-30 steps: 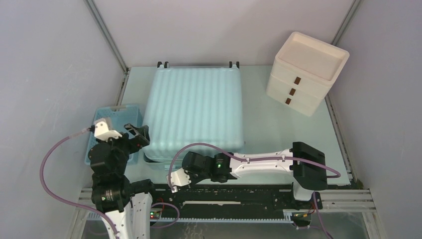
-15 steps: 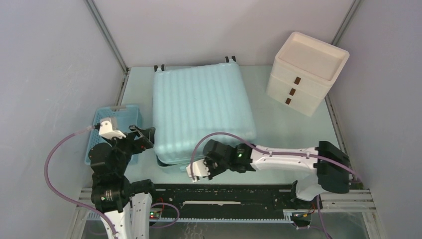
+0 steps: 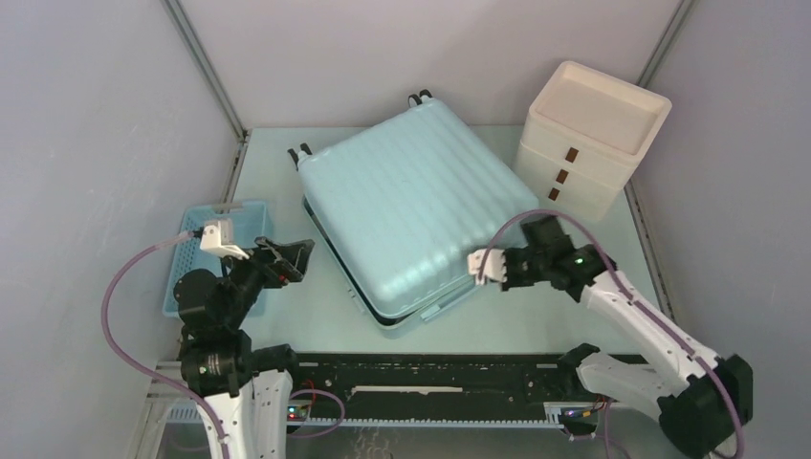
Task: Open, take out, and arrange the luggage
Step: Adjust the luggage at the center of the board, then open the luggage at the center of the board.
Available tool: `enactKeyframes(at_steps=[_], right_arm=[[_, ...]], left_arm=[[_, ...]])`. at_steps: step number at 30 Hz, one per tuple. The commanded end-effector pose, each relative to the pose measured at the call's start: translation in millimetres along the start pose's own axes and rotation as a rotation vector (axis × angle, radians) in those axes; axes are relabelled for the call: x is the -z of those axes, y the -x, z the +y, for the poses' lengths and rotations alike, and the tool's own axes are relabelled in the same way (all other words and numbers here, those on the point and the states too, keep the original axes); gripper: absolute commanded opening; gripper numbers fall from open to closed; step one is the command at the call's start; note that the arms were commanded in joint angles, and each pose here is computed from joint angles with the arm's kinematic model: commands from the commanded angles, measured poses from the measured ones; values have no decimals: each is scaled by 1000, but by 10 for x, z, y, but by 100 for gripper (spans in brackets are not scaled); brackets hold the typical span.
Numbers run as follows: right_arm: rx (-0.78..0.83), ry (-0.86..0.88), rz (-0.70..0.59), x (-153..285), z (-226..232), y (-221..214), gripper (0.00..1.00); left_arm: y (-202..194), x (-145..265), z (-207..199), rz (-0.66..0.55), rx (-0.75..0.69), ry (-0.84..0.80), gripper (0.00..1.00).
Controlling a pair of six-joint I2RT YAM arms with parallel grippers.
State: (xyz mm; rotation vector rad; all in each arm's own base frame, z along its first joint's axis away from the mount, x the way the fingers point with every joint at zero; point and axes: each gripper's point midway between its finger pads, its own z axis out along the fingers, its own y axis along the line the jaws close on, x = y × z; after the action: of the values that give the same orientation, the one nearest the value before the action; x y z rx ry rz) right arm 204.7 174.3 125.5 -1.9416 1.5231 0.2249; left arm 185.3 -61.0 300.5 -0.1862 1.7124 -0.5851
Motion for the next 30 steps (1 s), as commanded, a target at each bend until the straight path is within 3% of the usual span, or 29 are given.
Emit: enactKeyframes(at_steps=[1,5,8,15,21,30], right_arm=[[4,-43,-39,280,-114,-260,9],[-64,-73,-114,442,-138,-224,32],[-115,-60,-184,509,-74,-77,42],[-221,33,-357,690,133,336,46],[-295,87,-465,796,254,568,49],[-351,130,-473,653,383,470,52]], left_arm=[[-124,-152,-68,25,95,-95,91],[-274,-232,-13,41,169,-110,89],[-375,-262,29,48,201,-112,87],[-590,-365,88,81,251,-122,83],[-811,-520,40,129,294,-144,72],[-1125,-689,-5,199,297,-122,57]])
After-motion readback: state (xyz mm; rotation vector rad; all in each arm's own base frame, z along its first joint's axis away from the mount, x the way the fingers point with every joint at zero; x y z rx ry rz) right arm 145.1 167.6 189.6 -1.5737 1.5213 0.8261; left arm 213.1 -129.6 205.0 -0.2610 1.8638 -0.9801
